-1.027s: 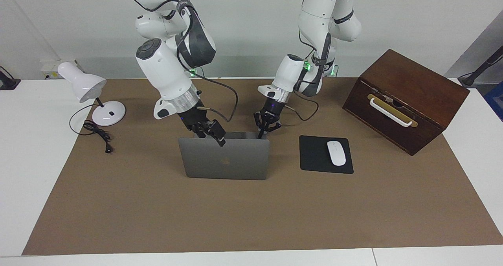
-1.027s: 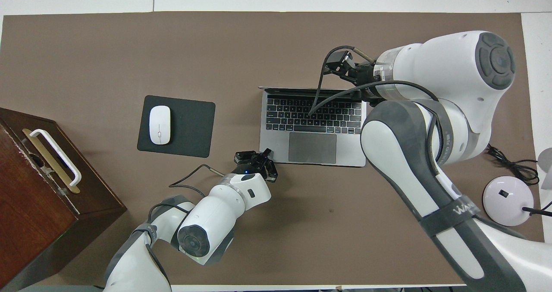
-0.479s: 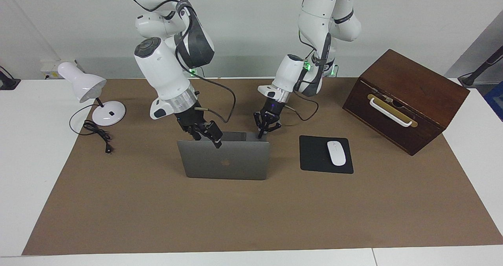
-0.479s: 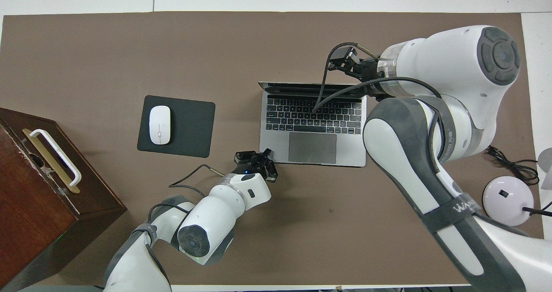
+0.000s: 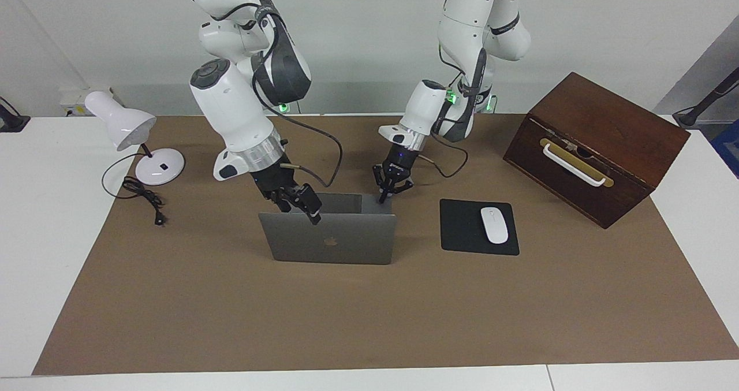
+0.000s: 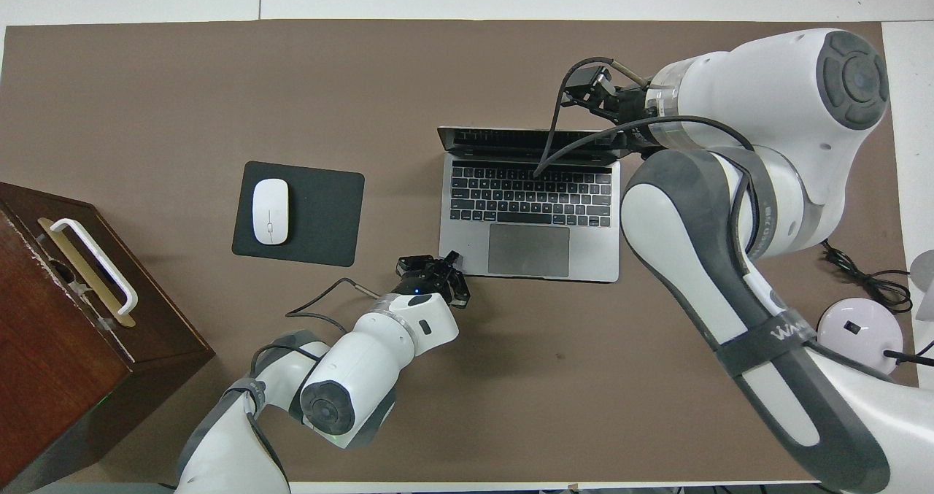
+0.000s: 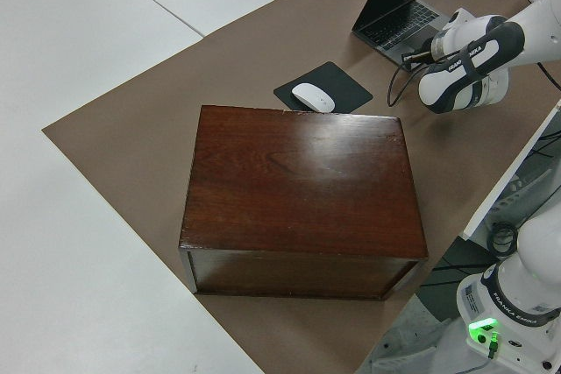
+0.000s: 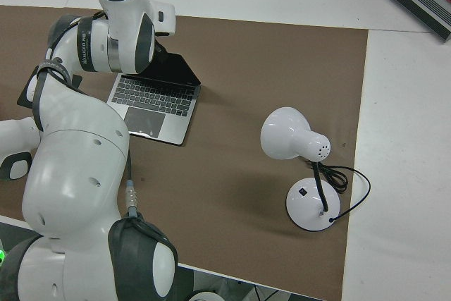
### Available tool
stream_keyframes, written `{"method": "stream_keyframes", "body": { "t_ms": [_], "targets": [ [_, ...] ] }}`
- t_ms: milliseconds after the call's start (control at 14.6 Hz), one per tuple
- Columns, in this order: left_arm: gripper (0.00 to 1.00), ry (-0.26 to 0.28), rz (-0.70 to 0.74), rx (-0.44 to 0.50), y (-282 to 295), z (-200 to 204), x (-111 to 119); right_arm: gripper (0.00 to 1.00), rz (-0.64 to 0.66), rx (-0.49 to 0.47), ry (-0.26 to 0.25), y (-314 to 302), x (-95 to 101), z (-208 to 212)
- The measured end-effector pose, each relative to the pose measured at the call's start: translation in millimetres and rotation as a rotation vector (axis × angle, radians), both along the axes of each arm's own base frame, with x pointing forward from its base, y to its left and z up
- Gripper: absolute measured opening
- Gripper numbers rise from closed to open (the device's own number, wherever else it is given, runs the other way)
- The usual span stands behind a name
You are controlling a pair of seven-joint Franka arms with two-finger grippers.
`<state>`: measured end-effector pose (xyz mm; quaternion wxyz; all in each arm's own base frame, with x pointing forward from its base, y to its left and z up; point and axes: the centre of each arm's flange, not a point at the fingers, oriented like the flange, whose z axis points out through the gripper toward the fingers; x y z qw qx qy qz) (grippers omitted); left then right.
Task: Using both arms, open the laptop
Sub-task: 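Push the lid fully open with the right gripper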
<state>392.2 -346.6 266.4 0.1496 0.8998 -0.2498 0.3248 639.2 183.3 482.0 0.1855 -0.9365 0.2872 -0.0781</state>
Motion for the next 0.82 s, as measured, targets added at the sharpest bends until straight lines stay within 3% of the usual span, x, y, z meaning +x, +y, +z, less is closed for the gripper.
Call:
{"method": "stream_keyframes", "body": {
  "t_ms": [411,821],
  "targets": [
    [0.01,0.000,0.000,0.000,0,0,0,1.00,-0.004,-0.001,-0.016,-10,14.5,0],
    [0.01,0.000,0.000,0.000,0,0,0,1.00,0.005,-0.005,-0.019,-13,16.4,0]
  ]
}}
